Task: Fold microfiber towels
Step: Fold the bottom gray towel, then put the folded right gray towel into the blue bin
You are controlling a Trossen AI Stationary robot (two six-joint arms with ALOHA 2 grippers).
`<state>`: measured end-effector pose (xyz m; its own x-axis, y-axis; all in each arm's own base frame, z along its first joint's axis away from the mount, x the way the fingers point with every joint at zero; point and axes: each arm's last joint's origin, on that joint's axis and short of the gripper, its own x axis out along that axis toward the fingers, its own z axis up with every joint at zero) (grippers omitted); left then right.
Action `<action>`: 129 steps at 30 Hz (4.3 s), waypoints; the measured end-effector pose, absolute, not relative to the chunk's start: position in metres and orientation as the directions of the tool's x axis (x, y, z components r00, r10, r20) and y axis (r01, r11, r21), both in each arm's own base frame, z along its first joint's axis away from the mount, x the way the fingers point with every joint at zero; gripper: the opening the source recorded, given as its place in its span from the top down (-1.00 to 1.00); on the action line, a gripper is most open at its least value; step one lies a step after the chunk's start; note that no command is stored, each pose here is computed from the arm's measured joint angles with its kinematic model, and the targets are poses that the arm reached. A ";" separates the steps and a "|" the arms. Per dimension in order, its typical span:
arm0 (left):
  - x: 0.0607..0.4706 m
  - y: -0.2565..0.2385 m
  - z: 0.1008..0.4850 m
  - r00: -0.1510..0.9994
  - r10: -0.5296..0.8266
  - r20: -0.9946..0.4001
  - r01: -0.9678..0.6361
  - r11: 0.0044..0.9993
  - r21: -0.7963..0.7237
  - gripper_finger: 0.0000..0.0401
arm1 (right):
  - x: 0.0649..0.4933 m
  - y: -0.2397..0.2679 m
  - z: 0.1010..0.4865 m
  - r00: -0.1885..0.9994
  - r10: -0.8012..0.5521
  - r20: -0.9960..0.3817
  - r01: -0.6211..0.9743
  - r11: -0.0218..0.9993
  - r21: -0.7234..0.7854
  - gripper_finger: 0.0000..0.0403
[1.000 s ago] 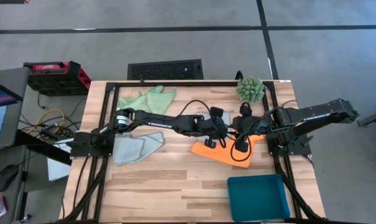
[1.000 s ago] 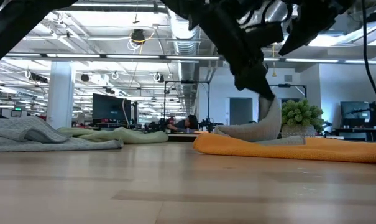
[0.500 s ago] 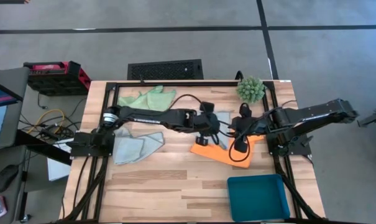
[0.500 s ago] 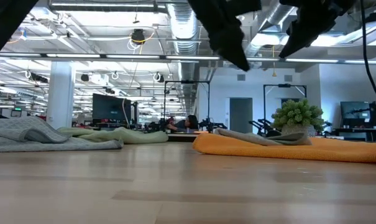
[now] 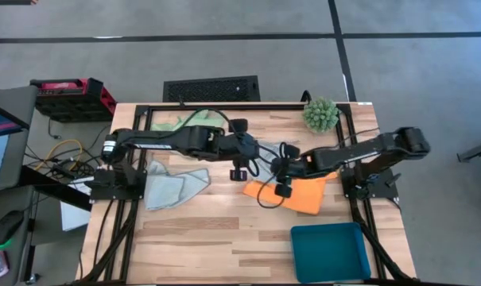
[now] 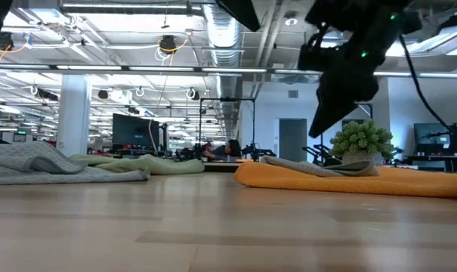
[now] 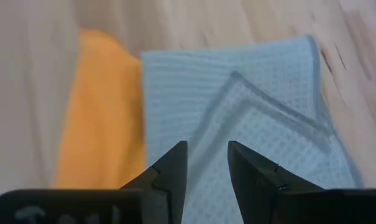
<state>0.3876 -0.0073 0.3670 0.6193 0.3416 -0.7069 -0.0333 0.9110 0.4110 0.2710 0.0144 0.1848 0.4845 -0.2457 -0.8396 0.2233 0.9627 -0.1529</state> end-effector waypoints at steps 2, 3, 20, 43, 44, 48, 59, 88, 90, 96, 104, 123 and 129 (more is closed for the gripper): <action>0.384 -0.009 0.369 0.615 0.341 -0.711 -0.041 0.914 0.403 0.29 | 0.278 0.009 0.181 0.486 -0.255 -0.836 0.265 0.955 -0.137 0.31; 0.382 -0.010 0.370 0.609 0.343 -0.715 -0.043 0.914 0.403 0.29 | 0.276 0.006 0.180 0.468 -0.261 -0.844 0.277 0.950 -0.140 0.31; 0.377 -0.014 0.366 0.556 0.383 -0.737 -0.070 0.906 0.418 0.29 | 0.298 -0.009 0.134 0.394 -0.236 -0.888 0.308 0.944 -0.115 0.31; 0.377 -0.014 0.366 0.557 0.383 -0.737 -0.070 0.906 0.417 0.29 | 0.289 -0.016 0.133 0.270 -0.477 -0.836 0.397 0.846 -0.355 0.34; 0.377 -0.014 0.366 0.557 0.383 -0.737 -0.070 0.906 0.417 0.29 | 0.289 -0.017 0.133 0.264 -0.485 -0.834 0.398 0.842 -0.364 0.34; 0.378 -0.014 0.365 0.557 0.382 -0.737 -0.070 0.906 0.417 0.29 | 0.287 -0.019 0.139 0.274 -0.494 -0.825 0.412 0.836 -0.363 0.36; 0.378 -0.014 0.366 0.557 0.382 -0.738 -0.070 0.907 0.416 0.29 | 0.262 -0.022 0.166 0.179 -0.610 -0.772 0.509 0.729 -0.458 0.37; 0.395 -0.021 0.256 0.619 0.165 -0.768 0.130 0.943 0.307 0.29 | 0.212 0.033 0.239 0.469 -0.487 -0.737 0.446 0.851 -0.278 0.36; 0.395 -0.021 0.242 0.649 0.162 -0.743 0.155 0.928 0.338 0.29 | 0.209 0.037 0.242 0.494 -0.466 -0.734 0.428 0.865 -0.261 0.37; 0.391 -0.021 0.208 0.712 0.156 -0.684 0.205 0.886 0.415 0.29 | 0.205 0.045 0.245 0.525 -0.435 -0.732 0.395 0.886 -0.244 0.36; 0.391 -0.020 0.171 0.700 0.205 -0.684 0.270 0.811 0.520 0.29 | 0.206 0.047 0.245 0.530 -0.431 -0.730 0.391 0.888 -0.241 0.37; 0.406 -0.011 0.117 0.638 0.359 -0.681 0.335 0.667 0.665 0.29 | 0.206 0.047 0.245 0.529 -0.430 -0.732 0.403 0.886 -0.229 0.38; 0.415 -0.011 0.114 0.689 0.387 -0.613 0.261 0.657 0.708 0.29 | 0.206 0.047 0.245 0.530 -0.430 -0.731 0.410 0.884 -0.223 0.38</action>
